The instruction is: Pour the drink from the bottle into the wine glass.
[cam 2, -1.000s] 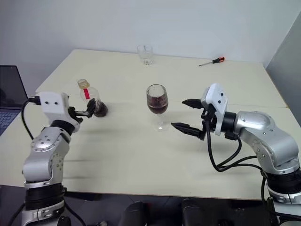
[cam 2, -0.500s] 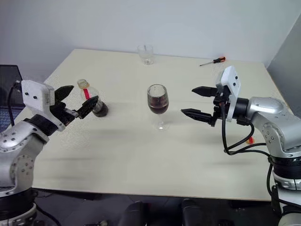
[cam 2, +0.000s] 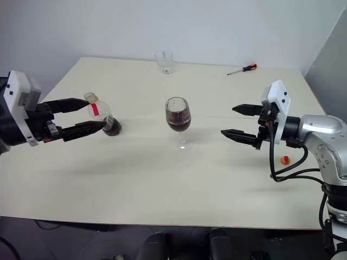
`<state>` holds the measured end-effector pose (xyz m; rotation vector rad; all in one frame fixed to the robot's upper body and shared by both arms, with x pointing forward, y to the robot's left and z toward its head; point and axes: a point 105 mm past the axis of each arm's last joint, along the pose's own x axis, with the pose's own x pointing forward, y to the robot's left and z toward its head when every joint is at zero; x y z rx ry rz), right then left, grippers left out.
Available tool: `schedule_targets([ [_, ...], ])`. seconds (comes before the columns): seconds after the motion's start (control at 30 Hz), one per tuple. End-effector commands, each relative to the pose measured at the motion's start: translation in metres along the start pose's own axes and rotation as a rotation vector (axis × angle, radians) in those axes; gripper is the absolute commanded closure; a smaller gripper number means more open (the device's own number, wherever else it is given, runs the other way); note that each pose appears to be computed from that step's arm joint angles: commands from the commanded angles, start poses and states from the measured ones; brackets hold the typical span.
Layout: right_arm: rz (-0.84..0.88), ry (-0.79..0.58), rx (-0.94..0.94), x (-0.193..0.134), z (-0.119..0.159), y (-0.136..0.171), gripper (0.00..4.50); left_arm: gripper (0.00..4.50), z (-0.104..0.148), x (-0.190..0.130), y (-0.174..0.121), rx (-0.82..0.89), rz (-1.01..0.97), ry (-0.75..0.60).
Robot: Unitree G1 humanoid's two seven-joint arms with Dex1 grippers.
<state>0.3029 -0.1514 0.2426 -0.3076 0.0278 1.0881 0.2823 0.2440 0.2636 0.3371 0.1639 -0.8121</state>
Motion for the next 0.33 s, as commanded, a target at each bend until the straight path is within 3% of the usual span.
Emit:
schedule_targets([
  [0.03,0.013,-0.035,-0.066,-0.0099,0.0169,0.0016,0.00,0.04,0.0177,-0.0113,-0.0046,0.025,-0.083,-0.017],
  [0.33,0.021,-0.049,-0.077,-0.0095,0.0202,-0.0058,0.00,0.04,0.0187,-0.0090,-0.0054,0.019,-0.140,-0.032],
])
